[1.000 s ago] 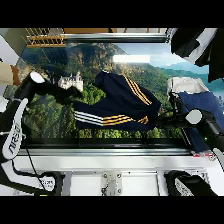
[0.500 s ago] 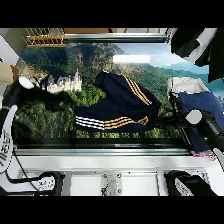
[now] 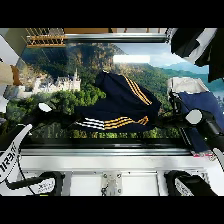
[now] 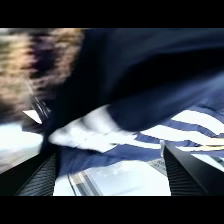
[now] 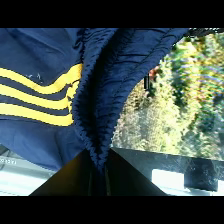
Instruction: Fold the clothes and pants, and hang the long-sleeved shirts on hangers.
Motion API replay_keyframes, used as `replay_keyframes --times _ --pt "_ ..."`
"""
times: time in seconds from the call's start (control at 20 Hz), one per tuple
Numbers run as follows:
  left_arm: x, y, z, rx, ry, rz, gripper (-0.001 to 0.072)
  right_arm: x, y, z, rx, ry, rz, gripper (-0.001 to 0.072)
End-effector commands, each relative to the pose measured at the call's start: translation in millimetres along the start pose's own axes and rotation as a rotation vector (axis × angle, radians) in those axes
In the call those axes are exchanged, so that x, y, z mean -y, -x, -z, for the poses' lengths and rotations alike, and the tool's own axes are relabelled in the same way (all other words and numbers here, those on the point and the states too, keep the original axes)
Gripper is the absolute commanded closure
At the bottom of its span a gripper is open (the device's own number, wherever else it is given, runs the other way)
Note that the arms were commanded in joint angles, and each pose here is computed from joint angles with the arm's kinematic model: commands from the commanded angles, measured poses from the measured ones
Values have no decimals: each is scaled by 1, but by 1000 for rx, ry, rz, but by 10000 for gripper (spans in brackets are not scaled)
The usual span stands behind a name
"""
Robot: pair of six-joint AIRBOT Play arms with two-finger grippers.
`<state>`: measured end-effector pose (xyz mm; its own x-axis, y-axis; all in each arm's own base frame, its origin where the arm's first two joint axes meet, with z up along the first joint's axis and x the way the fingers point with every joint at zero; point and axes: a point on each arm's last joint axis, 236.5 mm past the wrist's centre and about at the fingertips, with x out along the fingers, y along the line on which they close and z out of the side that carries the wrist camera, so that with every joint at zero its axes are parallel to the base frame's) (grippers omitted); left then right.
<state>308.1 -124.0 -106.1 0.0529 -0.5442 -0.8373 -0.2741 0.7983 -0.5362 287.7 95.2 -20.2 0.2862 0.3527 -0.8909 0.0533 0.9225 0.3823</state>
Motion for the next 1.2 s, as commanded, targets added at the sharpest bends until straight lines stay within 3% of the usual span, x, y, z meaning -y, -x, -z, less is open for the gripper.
replay_keyframes --times 0.0,0.05,0.1,0.3,0.5,0.65,0.9,1.15 --pt "19 -11 5 -27 -52 16 132 0 0 0 0 1 0 688" --pt "23 -12 8 -37 -67 17 460 0 0 0 0 1 0 688" --pt "25 -14 11 -45 -75 17 699 0 0 0 1 1 0 688" --pt "57 41 -16 71 -129 84 701 -7 25 -35 114 27 -10 689" --pt "163 234 -40 481 -396 198 701 -57 143 -112 394 145 -59 689" --pt "240 372 10 827 -631 255 701 -107 245 -133 602 240 -117 688" --pt "292 481 127 1140 -820 352 701 -145 341 -100 791 229 -225 689" --pt "303 527 184 1314 -860 429 701 -141 337 -38 639 111 -248 689"
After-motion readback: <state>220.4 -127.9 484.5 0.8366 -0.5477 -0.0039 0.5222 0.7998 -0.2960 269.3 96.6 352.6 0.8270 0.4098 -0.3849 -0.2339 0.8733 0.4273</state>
